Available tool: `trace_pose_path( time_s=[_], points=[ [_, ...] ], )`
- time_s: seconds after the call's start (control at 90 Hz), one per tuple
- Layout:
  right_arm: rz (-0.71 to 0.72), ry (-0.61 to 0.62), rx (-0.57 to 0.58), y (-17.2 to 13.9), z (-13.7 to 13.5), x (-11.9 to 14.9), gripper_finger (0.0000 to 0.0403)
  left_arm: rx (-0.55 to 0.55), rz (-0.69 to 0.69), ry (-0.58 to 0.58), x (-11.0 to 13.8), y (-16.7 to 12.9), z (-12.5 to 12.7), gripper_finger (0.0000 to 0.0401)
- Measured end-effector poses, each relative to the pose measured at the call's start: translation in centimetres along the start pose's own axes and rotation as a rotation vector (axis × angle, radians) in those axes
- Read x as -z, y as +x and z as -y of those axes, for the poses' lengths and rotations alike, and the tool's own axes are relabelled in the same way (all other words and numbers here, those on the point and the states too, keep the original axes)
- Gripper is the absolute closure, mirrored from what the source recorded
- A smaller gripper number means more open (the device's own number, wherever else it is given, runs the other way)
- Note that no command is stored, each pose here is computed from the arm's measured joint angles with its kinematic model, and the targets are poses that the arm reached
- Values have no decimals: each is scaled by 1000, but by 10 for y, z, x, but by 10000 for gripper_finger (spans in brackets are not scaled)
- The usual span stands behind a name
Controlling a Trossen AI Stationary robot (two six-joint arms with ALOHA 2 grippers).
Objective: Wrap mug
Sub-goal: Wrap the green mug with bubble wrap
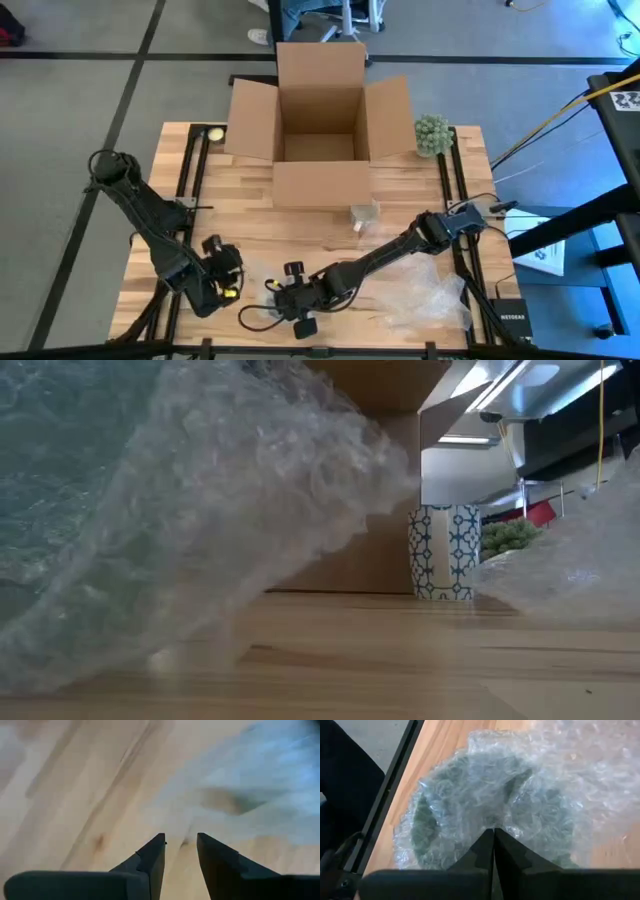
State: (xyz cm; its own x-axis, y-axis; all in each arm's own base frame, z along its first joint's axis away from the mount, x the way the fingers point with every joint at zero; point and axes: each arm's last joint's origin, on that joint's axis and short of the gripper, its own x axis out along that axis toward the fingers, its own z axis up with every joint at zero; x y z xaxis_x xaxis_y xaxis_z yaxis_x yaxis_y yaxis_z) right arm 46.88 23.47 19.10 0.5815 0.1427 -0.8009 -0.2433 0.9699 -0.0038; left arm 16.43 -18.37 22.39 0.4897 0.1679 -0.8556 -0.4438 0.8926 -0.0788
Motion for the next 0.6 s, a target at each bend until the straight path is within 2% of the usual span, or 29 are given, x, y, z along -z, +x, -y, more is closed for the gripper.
trace_pose_path(
  time_s=[0.122,0.278,0.5,0.6],
  points=[
    [0,0,0,0,0,0,402,50,16,-38,17,20,-3,303],
    [1,0,0,0,0,0,402,153,160,-80,23,44,-4,303],
    [0,-3,0,0,0,0,402,404,336,-6,5,36,23,303],
    [-5,-3,-5,1,0,1,402,469,401,27,1,32,31,303]
  ],
)
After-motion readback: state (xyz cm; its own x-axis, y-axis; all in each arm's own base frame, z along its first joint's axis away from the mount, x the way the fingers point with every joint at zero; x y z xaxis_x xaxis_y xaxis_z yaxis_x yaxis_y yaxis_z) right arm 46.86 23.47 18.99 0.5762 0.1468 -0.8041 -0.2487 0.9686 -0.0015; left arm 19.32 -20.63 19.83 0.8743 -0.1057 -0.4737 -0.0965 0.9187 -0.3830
